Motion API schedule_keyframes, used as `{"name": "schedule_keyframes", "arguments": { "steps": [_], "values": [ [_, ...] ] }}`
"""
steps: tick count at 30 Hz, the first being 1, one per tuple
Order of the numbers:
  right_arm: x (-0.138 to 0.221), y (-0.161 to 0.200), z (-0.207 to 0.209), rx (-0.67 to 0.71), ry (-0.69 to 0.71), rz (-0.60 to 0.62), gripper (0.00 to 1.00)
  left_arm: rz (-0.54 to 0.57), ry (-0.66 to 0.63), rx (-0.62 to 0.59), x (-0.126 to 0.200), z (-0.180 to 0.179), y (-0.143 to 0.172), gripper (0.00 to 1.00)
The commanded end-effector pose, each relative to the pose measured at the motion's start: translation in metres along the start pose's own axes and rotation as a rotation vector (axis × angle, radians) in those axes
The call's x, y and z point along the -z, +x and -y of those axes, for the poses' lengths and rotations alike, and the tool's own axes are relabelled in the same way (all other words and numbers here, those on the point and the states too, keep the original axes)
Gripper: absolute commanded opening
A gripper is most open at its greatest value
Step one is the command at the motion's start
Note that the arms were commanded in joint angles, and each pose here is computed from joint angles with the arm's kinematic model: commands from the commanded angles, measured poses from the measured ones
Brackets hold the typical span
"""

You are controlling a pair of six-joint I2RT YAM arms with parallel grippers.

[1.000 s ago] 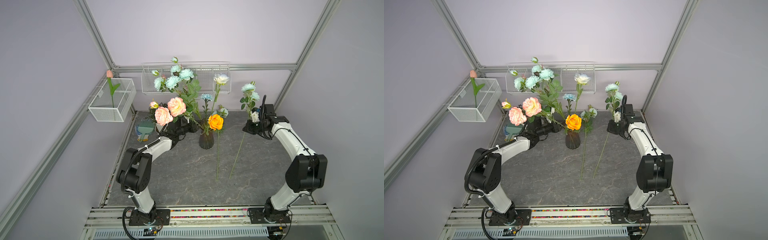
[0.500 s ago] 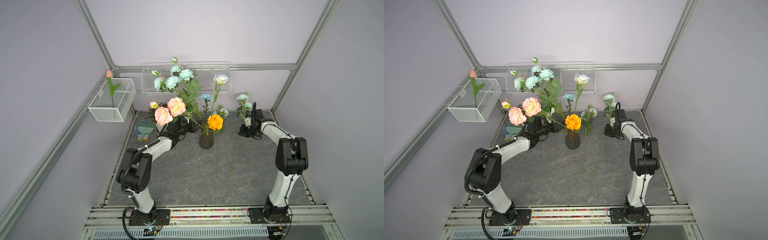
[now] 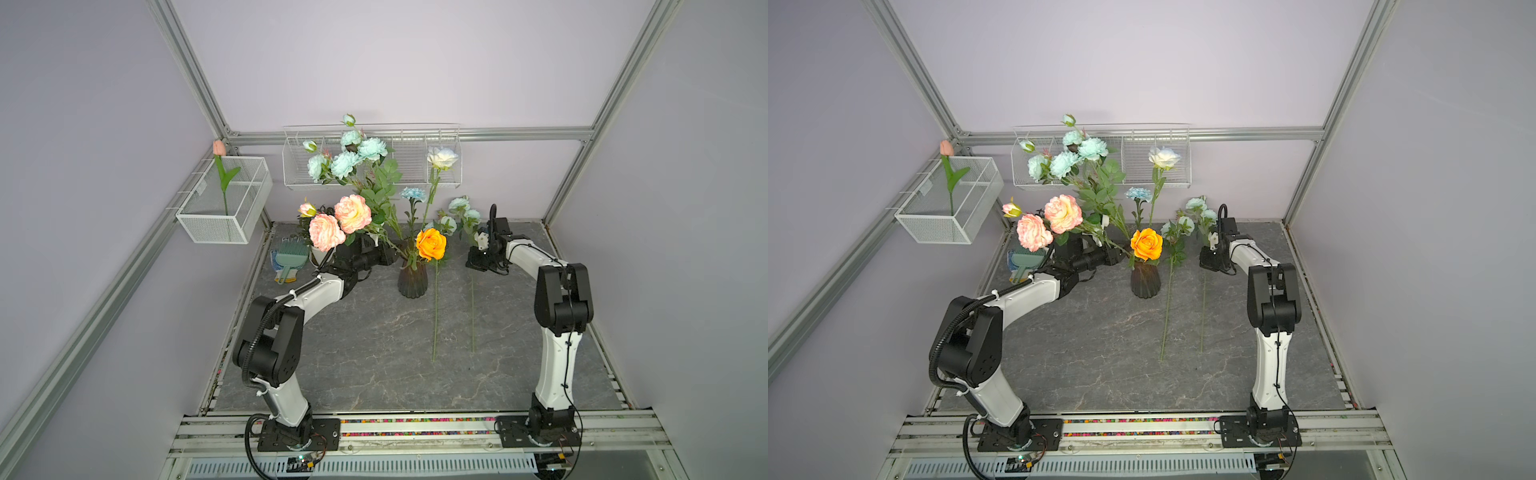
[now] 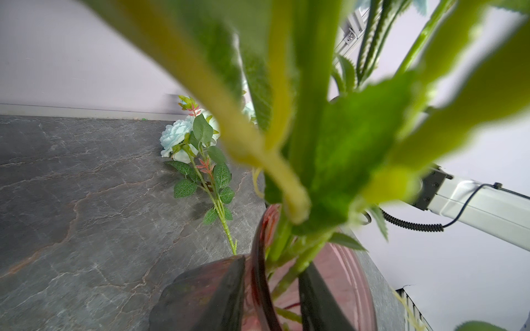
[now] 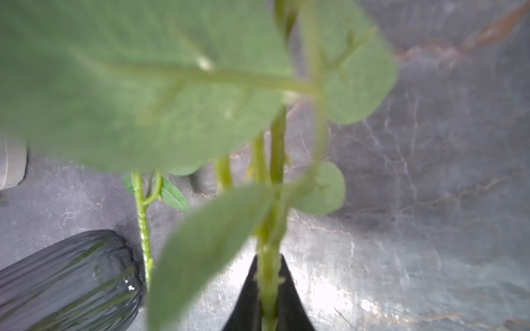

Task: Pick out blue flowers from the vase
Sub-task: Place the flower at the center of the board, then adjust the vase at the center of the board.

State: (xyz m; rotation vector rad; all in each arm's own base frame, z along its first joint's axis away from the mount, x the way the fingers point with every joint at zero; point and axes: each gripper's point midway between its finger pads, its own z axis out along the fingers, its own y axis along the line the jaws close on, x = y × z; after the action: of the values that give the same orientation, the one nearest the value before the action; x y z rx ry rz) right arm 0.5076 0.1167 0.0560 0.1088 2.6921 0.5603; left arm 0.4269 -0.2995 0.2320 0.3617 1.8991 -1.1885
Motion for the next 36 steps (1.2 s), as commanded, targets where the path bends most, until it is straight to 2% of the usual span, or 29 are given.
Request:
{"name": "schedule_keyframes", "arguments": {
  "steps": [1, 9, 15, 20, 27, 32, 36],
  "values": [
    [-0.011, 0.000, 0.007, 0.013, 0.019, -0.007, 0.20, -0.067, -0.040, 0.035, -0.003, -0.014, 0.024, 0.34],
    [-0.010, -0.002, 0.005, 0.009, 0.010, 0.005, 0.31, -0.067, -0.042, 0.029, -0.002, -0.013, 0.022, 0.34],
    [0.009, -0.006, 0.000, 0.024, 0.013, 0.041, 0.35, -0.068, -0.043, 0.029, -0.001, -0.012, 0.024, 0.34],
    [0.052, -0.019, -0.011, 0.079, 0.030, 0.148, 0.43, -0.066, -0.041, 0.028, 0.000, -0.011, 0.023, 0.34],
    [0.140, -0.030, -0.038, 0.174, 0.020, 0.372, 0.48, -0.061, -0.039, 0.025, 0.000, -0.010, 0.021, 0.34],
    [0.193, -0.017, -0.071, 0.238, -0.103, 0.544, 0.50, -0.067, -0.035, 0.028, -0.002, -0.012, 0.022, 0.34],
    [0.221, 0.003, -0.110, 0.352, -0.214, 0.631, 0.50, -0.070, -0.011, 0.031, -0.005, -0.009, 0.022, 0.34]
  ]
}}
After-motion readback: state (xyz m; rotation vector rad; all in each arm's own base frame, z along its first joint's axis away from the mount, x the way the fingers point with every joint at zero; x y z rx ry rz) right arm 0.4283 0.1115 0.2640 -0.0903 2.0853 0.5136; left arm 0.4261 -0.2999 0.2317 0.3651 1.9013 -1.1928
